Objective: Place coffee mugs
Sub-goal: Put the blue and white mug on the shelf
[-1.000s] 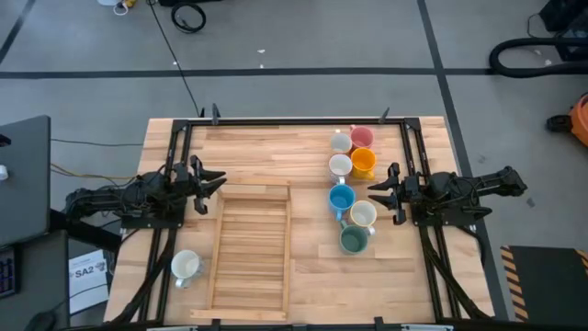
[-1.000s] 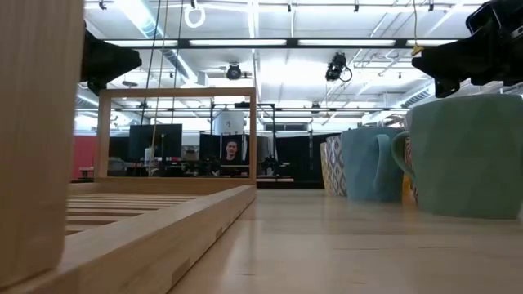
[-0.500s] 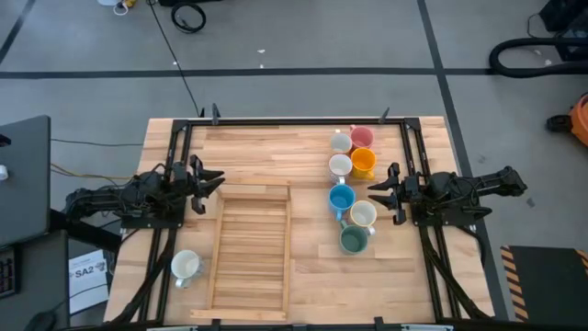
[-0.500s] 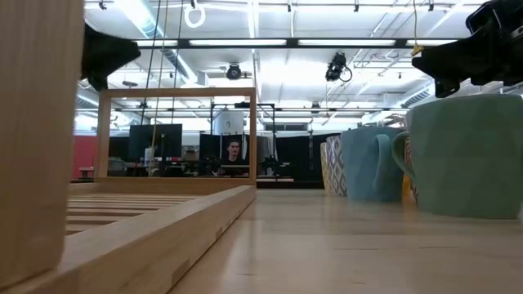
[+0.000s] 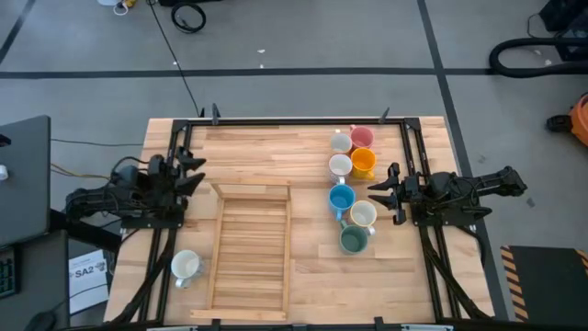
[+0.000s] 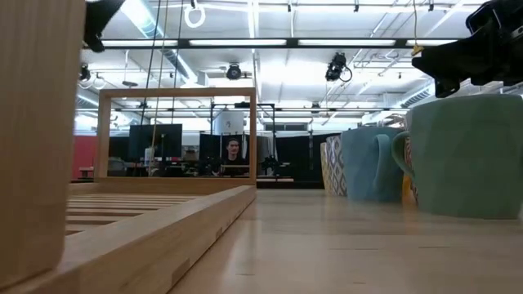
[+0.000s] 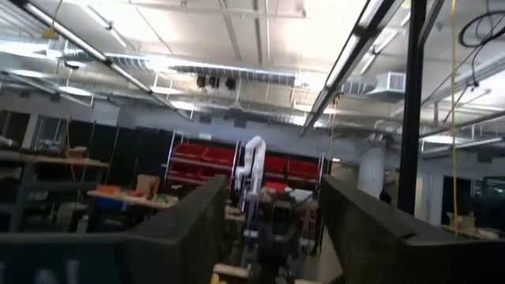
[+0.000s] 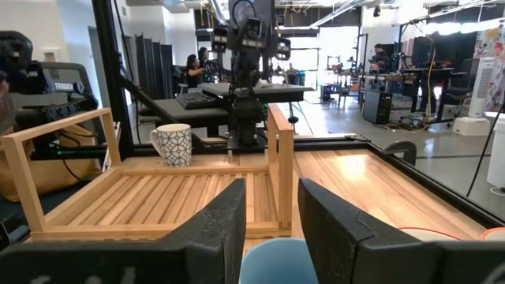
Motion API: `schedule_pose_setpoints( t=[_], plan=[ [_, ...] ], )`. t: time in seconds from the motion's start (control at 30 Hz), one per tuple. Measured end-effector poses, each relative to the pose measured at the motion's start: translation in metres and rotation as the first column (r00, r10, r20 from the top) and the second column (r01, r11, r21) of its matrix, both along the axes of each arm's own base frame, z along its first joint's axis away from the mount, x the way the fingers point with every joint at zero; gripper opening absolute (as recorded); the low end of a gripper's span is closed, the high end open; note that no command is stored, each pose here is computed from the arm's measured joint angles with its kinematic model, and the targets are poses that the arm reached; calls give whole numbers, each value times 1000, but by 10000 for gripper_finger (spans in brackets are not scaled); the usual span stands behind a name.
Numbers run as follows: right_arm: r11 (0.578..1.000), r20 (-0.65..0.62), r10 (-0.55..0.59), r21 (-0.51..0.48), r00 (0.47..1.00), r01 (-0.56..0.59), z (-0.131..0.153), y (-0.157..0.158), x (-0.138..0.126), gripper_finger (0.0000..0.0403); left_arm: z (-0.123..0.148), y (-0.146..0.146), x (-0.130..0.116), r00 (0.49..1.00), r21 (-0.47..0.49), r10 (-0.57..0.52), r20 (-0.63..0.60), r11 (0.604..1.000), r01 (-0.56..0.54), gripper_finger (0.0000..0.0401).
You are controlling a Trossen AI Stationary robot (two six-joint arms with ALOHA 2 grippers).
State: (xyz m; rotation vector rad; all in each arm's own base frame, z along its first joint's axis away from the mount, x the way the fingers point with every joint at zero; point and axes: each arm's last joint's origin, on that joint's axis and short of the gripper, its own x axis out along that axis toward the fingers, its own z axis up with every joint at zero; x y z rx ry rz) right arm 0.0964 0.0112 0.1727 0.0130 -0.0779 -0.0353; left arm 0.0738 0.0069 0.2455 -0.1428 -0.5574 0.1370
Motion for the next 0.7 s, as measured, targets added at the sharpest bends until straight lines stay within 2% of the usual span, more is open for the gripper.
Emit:
schedule_pose_setpoints(
  t=[0.1, 0.2, 0.4, 0.57, 0.7],
  plan=[
    [1000, 0, 0, 0, 1000, 0, 0, 0, 0, 123, 13, 0, -6, 1000, -5, -4, 11, 1000, 4, 253],
    [1000, 0, 0, 0, 1000, 0, 0, 0, 0, 123, 25, -1, -11, 998, -18, -35, -48, 999, 35, 257],
    [1000, 0, 0, 0, 1000, 0, 0, 0, 0, 123, 52, -2, -24, 962, -31, -55, -268, 998, 48, 241],
    [1000, 0, 0, 0, 1000, 0, 0, 0, 0, 123, 72, -4, -25, 875, -48, -102, -474, 995, 89, 229],
    [1000, 0, 0, 0, 1000, 0, 0, 0, 0, 123, 82, -5, -17, 748, -86, -165, -643, 986, 144, 227]
  ],
)
